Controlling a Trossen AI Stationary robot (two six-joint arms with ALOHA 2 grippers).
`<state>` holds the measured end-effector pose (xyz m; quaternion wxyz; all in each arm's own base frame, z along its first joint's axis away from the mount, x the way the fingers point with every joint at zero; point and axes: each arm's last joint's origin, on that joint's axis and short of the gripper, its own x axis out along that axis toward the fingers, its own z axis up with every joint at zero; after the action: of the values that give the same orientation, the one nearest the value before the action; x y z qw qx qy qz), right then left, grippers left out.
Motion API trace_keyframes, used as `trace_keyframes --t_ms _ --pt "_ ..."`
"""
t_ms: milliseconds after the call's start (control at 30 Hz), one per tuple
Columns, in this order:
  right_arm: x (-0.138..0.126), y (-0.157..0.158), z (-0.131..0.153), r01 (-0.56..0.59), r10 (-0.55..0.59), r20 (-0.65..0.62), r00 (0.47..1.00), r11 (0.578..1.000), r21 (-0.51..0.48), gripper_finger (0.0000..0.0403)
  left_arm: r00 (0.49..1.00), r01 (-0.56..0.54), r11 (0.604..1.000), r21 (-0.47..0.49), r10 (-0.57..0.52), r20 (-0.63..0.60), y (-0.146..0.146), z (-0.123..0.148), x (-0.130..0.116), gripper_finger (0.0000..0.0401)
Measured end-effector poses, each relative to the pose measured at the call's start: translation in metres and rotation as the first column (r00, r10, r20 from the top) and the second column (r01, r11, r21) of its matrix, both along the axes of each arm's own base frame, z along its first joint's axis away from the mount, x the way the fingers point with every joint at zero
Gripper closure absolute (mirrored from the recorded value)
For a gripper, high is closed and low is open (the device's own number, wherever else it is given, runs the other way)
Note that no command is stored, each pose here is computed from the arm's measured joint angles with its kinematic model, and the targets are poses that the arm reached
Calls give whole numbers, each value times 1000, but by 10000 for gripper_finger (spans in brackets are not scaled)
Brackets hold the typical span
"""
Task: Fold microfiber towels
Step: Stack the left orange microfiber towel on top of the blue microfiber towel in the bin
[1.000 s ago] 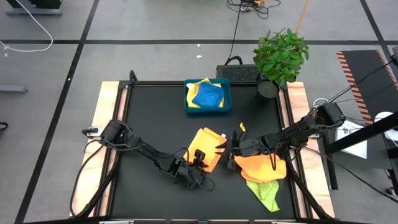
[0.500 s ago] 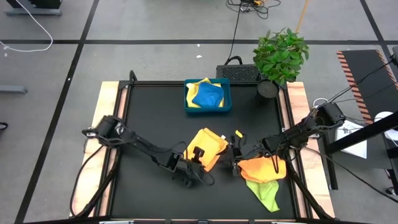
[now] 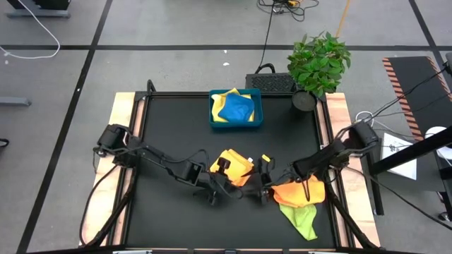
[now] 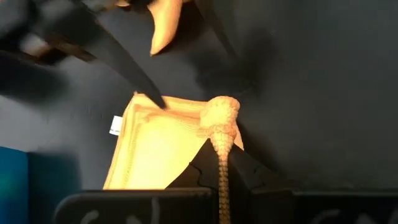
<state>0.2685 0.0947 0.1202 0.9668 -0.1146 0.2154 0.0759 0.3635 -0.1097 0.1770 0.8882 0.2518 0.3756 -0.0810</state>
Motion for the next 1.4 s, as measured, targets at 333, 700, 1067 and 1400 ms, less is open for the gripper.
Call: trace_keyframes --t_ms 333,700,1067,1400 --pt "9 -1 -29 39 -44 -56 997 994 -97 132 1000 -17 1000 8 17 22 4 19 -8 396" --pt "26 -14 -30 120 -132 -45 990 972 -203 152 993 -27 1000 -2 27 113 8 58 -21 398" --pt "23 -15 -33 107 -128 -86 988 970 -218 334 992 -83 995 47 78 95 9 68 -35 398" --pt "17 -14 4 113 -122 -32 992 974 -196 399 980 -177 972 156 160 117 18 84 -50 399"
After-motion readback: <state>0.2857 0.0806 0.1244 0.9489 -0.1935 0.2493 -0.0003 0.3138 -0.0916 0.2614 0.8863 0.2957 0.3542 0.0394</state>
